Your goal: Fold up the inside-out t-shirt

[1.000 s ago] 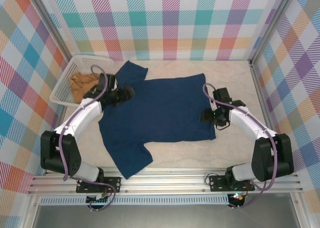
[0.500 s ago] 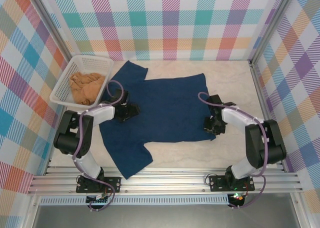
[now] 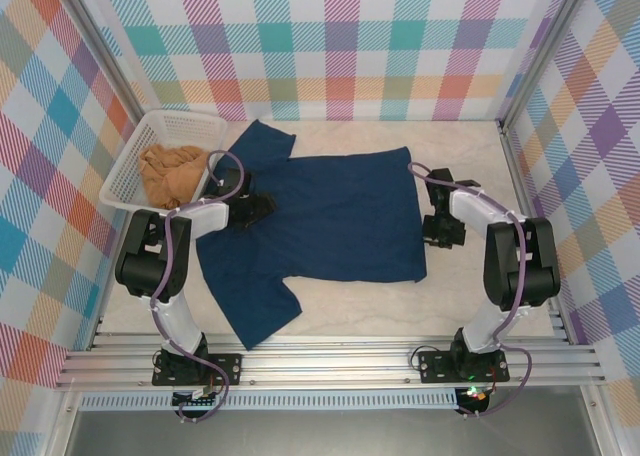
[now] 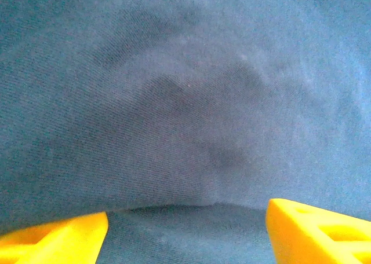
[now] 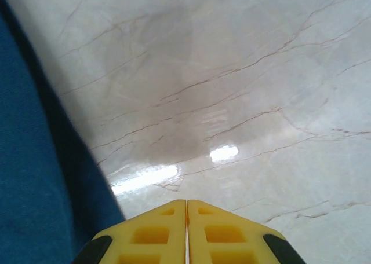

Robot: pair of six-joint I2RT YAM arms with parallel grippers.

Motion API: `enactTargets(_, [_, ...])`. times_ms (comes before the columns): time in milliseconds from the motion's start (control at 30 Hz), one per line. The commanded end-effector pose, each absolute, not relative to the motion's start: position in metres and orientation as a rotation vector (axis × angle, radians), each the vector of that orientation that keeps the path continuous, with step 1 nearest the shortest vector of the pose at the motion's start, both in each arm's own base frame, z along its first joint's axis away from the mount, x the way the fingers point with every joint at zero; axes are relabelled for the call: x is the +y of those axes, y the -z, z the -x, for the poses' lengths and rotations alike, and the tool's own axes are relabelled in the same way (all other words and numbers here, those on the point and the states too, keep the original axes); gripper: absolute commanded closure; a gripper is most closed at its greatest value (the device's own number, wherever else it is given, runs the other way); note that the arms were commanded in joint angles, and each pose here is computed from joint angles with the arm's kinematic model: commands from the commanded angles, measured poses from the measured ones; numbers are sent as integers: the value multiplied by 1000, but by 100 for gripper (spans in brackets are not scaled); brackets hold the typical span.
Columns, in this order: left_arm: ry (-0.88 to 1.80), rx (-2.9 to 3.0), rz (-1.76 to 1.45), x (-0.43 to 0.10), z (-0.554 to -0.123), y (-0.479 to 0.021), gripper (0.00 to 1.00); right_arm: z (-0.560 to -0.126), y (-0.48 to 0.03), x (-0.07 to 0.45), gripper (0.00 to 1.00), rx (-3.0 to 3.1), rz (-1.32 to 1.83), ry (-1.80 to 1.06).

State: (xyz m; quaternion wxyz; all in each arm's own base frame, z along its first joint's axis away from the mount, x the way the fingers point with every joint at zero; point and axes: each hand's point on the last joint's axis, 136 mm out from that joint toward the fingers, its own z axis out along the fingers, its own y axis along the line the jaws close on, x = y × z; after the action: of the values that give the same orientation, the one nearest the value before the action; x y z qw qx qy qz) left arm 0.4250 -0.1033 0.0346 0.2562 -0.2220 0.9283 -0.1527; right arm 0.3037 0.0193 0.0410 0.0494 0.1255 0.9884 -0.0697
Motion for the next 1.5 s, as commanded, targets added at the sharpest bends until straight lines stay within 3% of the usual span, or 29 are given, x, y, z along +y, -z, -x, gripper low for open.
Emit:
enactTargets(0, [361, 2613, 663, -93, -406, -3, 26, -296, -62, 34, 83, 3021, -289, 155])
enactTargets(167, [452, 2605, 658, -103, -406, -15, 25, -253, -74, 79, 60, 3028, -228, 88])
enactTargets(333, [536, 2549, 644, -111, -408, -46, 23, -223, -62, 74, 51, 3024, -313, 137])
enactTargets(500, [575, 2495, 613, -115, -406, -77, 21, -215, -48, 69, 49, 3021, -337, 201])
enactTargets(867, [515, 2563, 624, -111, -395, -43, 21, -222, -20, 85, 50, 3079, -282, 163])
enactTargets(1100, [456, 2612, 650, -101, -384, -15, 21, -220, -20, 65, 65, 3100, -274, 370])
enactTargets(1467, [418, 2675, 725, -81, -361, 23, 21, -227, -29, 41, 76, 3124, -255, 535])
